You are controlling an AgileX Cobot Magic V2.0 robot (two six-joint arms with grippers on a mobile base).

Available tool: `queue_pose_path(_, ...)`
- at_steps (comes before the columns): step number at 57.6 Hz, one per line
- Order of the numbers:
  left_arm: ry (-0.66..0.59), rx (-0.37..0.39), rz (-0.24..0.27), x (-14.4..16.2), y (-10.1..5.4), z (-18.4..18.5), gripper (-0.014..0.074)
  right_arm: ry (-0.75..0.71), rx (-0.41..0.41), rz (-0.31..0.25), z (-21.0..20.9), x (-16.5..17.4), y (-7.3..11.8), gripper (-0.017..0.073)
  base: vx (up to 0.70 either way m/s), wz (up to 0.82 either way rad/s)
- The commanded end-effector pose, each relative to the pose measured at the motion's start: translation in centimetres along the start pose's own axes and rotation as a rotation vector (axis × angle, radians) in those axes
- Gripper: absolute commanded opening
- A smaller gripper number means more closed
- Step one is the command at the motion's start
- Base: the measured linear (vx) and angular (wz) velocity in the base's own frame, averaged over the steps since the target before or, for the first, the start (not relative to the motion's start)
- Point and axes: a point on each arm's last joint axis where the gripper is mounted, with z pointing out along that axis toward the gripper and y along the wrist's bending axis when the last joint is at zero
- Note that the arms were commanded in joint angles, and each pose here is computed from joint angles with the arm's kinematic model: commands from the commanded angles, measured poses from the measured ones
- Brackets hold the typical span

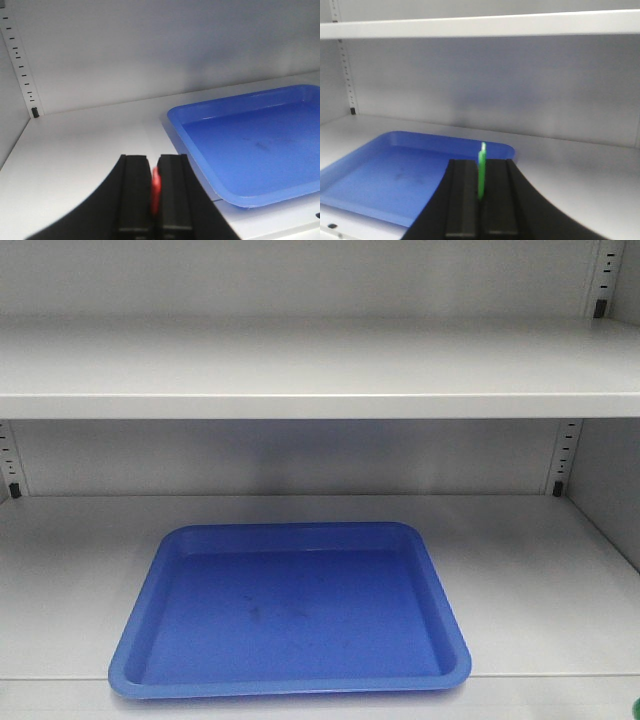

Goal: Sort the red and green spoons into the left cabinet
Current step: 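Approach the cabinet shelf holding the blue tray, then lower both spoons over the blue tray and open both grippers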

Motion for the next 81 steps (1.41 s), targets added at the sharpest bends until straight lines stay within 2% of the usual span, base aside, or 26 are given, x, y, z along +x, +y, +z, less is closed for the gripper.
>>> queue_pose_path(1,-0.088,-0.035,-0.018,-1.5,0.3,-0.2,-0.0001,-0.057,0.031,0.048,0.0,-1.1,-0.3,-0.0003,0.0,0.0)
queue_pose_path(7,-0.086,-0.035,-0.022,-1.5,0.3,-0.2,-0.0001,-0.016,0.02,0.058,0.8,-0.7,-0.4,-0.0003,0.0,0.0)
queue_pose_path(16,-0.088,-0.032,-0.107,-2.0,0.4,0.6,-0.0001,0.072,0.012,0.1,3.2,0.3,-1.2,-0.0003,0.0,0.0)
queue_pose_path(20,-0.052,-0.007,-0.103,-2.8,0.3,1.8,-0.0001,0.083,-0.006,0.088,4.5,0.0,-1.5,-0.0003,0.0,0.0)
queue_pose_path(21,-0.044,-0.001,-0.101,-3.0,0.3,2.0,-0.0001,0.089,-0.02,0.066,4.9,0.0,-1.5,-0.0003,0.0,0.0)
queue_pose_path(22,-0.034,0.008,-0.104,-3.2,0.3,2.4,-0.0001,0.086,-0.024,0.07,5.2,-0.3,-1.6,-0.0003,0.0,0.0)
queue_pose_path(23,-0.026,0.014,-0.104,-3.4,0.3,2.7,-0.0001,0.101,-0.031,0.045,5.7,-0.1,-1.7,-0.0003,0.0,0.0)
queue_pose_path(24,-0.016,0.024,-0.107,-3.7,0.2,3.2,-0.0001,0.087,-0.044,0.054,6.0,-0.5,-1.7,-0.0003,0.0,0.0)
queue_pose_path(26,-0.001,0.036,-0.114,-4.2,0.2,3.9,-0.0001,0.085,-0.076,0.027,6.8,-0.8,-1.7,-0.0003,0.0,0.0)
queue_pose_path(33,0.035,0.088,-0.145,-5.7,0.1,6.6,-0.0001,0.077,-0.176,0.028,10.0,-1.3,-1.9,-0.0003,0.0,0.0)
queue_pose_path(42,0.091,0.231,-0.13,-7.1,-0.7,10.3,-0.0001,0.073,-0.279,0.051,13.8,-1.3,-2.3,-0.0003,0.0,0.0)
queue_pose_path(46,0.098,0.283,-0.141,-7.4,-1.0,11.5,-0.0001,0.088,-0.316,0.051,15.4,-1.2,-2.1,-0.0003,0.0,0.0)
queue_pose_path(51,0.098,0.328,-0.16,-7.6,-1.2,12.8,-0.0001,0.099,-0.373,0.008,17.4,-1.0,-1.1,-0.0003,0.0,0.0)
queue_pose_path(57,0.103,0.392,-0.17,-7.6,-1.6,14.0,-0.0001,0.109,-0.426,-0.013,19.4,-0.9,0.2,-0.0003,0.0,0.0)
queue_pose_path(63,0.105,0.438,-0.22,-7.4,-1.9,14.9,-0.0001,0.127,-0.442,-0.031,21.0,-0.4,1.0,-0.0003,0.0,0.0)
queue_pose_path(73,0.123,0.478,-0.226,-6.3,-2.7,16.5,-0.0001,0.157,-0.467,-0.024,23.0,0.6,1.7,-0.0003,0.0,0.0)
queue_pose_path(78,0.127,0.509,-0.261,-5.7,-3.5,17.5,-0.0001,0.174,-0.471,-0.017,23.8,1.2,1.7,-0.0003,0.0,0.0)
queue_pose_path(81,0.134,0.521,-0.263,-5.2,-3.9,18.1,-0.0001,0.179,-0.468,-0.015,24.1,1.4,1.6,-0.0003,0.0,0.0)
